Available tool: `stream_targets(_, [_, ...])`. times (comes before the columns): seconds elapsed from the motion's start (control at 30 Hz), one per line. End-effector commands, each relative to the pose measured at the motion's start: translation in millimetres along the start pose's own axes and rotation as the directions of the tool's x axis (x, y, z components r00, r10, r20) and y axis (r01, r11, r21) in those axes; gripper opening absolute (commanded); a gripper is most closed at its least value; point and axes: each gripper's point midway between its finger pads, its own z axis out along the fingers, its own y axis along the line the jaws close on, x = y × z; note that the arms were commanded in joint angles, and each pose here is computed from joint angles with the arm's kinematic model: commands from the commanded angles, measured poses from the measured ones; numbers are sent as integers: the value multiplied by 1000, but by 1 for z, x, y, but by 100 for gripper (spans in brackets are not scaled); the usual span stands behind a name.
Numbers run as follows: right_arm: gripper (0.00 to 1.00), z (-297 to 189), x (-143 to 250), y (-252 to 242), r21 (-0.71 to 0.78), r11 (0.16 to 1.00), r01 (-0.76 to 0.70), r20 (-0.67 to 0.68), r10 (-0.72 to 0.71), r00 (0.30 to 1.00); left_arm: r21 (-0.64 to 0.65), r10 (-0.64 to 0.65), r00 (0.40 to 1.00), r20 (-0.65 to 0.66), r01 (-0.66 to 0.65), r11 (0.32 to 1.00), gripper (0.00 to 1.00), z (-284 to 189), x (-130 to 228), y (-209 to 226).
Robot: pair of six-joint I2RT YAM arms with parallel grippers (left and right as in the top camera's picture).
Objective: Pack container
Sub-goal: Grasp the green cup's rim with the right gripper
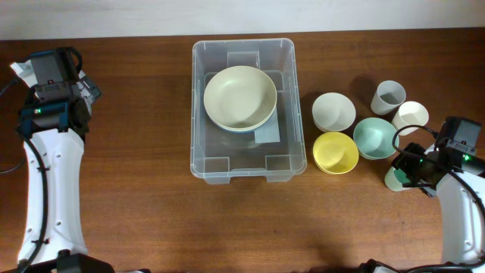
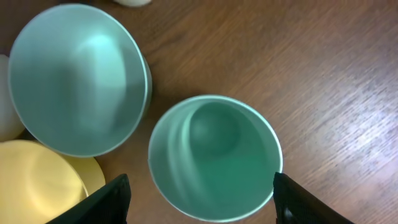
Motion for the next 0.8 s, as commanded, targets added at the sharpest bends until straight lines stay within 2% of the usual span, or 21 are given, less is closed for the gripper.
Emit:
stream_targets(0.0, [69,0,-2,-4,14,1000,-17,10,17,1000,-12,0,1000,16,0,1000,100,-2,-6,3])
stream_targets(0.2, [69,-3,-14,-23,95,994,-51,59,45,997,-12,0,1000,16,0,1000,99,-2,-6,4])
stream_targets(0.3, [69,-3,-14,-30,57,991,-118,40,116,992,-12,0,1000,16,0,1000,99,-2,-6,3])
stream_targets(0.37, [73,-3,-13,-32,9,988,-153,18,152,988,-12,0,1000,16,0,1000,99,-2,-6,4])
stream_targets(0.53, [74,1,-10,-29,-43,985,-164,-15,164,986,-12,0,1000,16,0,1000,99,-2,-6,3])
stream_targets(0.77, [67,24,3,-29,-29,987,-157,-73,154,985,-12,0,1000,16,0,1000,99,-2,-6,3])
